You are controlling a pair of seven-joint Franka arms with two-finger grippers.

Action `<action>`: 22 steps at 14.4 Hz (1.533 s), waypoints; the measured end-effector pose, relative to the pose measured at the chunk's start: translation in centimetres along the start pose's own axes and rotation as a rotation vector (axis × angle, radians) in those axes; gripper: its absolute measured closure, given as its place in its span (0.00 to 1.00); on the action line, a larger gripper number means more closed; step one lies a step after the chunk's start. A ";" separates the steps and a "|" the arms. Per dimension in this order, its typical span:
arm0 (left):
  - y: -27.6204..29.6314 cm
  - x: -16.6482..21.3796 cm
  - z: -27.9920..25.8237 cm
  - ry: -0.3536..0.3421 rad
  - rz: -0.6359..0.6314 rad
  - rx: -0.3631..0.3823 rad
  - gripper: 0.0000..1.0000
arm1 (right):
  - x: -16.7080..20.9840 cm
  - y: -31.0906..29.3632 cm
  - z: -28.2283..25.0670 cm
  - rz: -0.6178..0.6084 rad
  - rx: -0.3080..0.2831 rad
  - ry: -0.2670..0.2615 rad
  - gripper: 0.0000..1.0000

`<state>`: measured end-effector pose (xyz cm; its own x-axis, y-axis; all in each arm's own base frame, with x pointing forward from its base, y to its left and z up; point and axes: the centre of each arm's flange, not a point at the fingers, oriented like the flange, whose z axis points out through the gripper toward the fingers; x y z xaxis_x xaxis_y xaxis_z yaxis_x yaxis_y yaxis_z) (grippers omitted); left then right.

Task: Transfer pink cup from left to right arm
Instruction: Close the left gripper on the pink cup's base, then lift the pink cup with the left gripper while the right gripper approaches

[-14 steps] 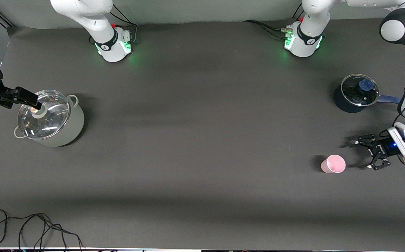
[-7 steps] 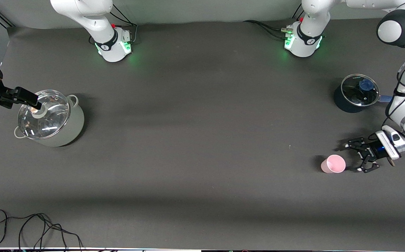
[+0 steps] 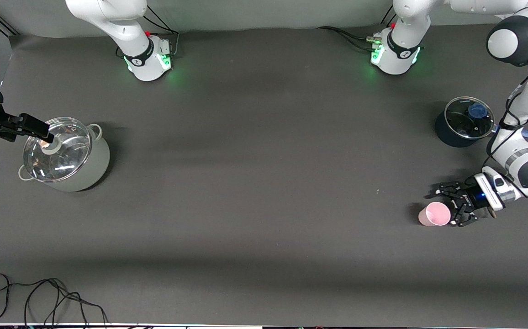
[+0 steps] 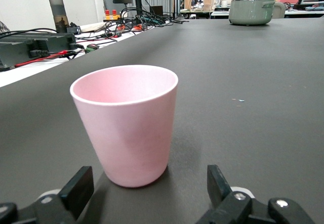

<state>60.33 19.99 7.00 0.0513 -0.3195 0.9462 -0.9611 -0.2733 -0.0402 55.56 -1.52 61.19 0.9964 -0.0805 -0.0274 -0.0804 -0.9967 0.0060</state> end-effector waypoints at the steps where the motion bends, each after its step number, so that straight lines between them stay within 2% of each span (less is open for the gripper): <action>1: 0.0 0.1 0.4 0.002 -0.001 0.001 0.00 | 0.0 0.0 0.0 0.000 0.000 0.000 0.00; 11: -0.1 0.7 3.2 0.027 -0.020 0.031 0.02 | 0.0 0.0 0.0 0.000 0.000 0.000 0.00; 12: -0.1 0.7 3.2 0.028 -0.020 0.033 0.09 | 0.0 0.0 0.0 0.000 0.000 0.000 0.00; 14: -0.1 0.7 3.2 0.028 -0.021 0.034 0.33 | 0.0 0.0 0.0 0.000 0.000 0.000 0.00; 17: -0.2 0.8 3.1 0.029 -0.033 0.038 0.34 | 0.0 0.0 0.0 0.000 0.000 0.000 0.00; 19: -0.9 2.1 3.5 0.026 -0.086 0.035 0.34 | 0.0 0.0 0.0 0.001 0.000 0.000 0.00; 22: -3.0 8.1 5.7 -0.001 -0.182 0.014 0.34 | 0.0 0.1 -0.1 0.045 0.002 0.001 0.00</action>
<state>65.12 13.05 13.00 0.2242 -0.2649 0.9379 -0.9320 -0.3395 0.1269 55.56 -1.61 61.25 0.9918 -0.1254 -0.0262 -0.1253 -0.9921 0.0053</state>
